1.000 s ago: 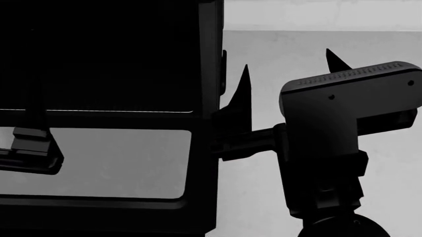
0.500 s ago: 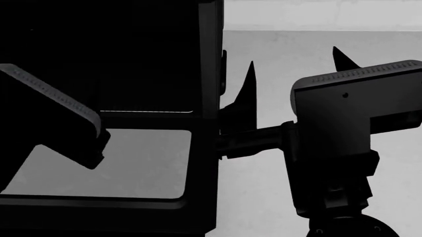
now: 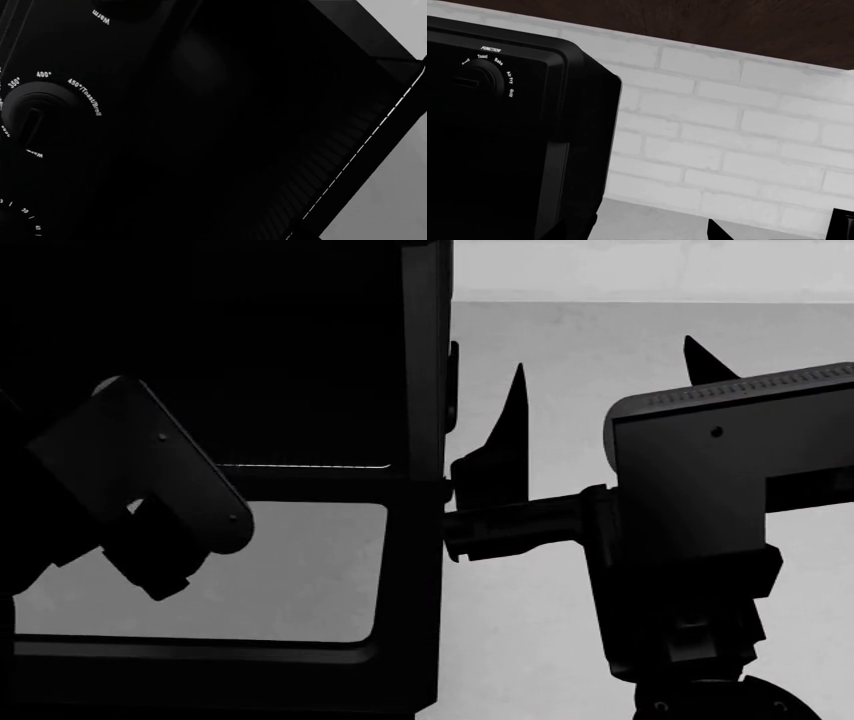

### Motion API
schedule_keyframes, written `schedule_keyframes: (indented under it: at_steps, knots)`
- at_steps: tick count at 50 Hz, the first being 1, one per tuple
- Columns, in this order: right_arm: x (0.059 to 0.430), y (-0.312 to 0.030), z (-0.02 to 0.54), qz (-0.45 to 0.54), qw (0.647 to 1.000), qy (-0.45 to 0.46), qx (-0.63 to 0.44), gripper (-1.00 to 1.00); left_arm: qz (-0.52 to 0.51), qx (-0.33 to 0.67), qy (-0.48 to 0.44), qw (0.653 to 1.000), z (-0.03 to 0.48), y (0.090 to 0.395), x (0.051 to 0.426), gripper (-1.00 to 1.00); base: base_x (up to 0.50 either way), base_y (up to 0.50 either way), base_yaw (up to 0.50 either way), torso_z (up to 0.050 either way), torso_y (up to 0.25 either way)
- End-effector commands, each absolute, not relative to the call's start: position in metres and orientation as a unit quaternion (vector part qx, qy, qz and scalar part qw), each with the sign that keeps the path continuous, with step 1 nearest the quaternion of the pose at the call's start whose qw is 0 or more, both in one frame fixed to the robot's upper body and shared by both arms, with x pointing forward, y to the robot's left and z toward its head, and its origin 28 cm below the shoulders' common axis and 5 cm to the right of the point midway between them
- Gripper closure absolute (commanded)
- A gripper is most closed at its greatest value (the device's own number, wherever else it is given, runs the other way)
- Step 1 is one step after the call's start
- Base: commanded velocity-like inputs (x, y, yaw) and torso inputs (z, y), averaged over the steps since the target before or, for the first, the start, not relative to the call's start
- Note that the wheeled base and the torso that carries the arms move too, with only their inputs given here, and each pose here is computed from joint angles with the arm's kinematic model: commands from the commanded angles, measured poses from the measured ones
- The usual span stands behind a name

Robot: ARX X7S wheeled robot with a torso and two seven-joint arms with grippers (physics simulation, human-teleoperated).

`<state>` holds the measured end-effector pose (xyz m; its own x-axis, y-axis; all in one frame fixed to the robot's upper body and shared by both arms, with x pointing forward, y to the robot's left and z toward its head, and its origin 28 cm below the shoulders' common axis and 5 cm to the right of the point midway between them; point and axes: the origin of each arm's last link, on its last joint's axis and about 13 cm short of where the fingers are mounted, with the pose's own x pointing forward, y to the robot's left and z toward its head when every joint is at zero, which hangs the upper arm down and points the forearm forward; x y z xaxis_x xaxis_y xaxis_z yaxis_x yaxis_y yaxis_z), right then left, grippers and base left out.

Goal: Fully slide the toaster oven rack0 out.

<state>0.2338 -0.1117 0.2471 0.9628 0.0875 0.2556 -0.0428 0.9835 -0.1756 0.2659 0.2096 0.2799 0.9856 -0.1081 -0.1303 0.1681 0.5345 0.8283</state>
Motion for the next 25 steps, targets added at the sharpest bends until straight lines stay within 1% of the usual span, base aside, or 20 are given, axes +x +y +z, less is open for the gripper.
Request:
schedule_keyframes:
  at_steps: [1, 10, 25]
  knots:
    - [0.235, -0.112, 0.247, 0.033, 0.987, -0.129, -0.086, -1.00, -0.101, 0.506, 0.055, 0.855, 0.275, 0.206, 0.266, -1.00, 0.00, 0.00, 0.00, 0.000, 0.000]
    - [0.234, -0.111, 0.247, 0.034, 0.987, -0.131, -0.086, -1.00, -0.111, 0.514, 0.069, 0.848, 0.262, 0.205, 0.272, -1.00, 0.00, 0.00, 0.00, 0.000, 0.000]
    - [0.234, -0.112, 0.246, 0.032, 0.987, -0.131, -0.087, -1.00, -0.115, 0.521, 0.096, 0.841, 0.240, 0.205, 0.300, -1.00, 0.00, 0.00, 0.00, 0.000, 0.000]
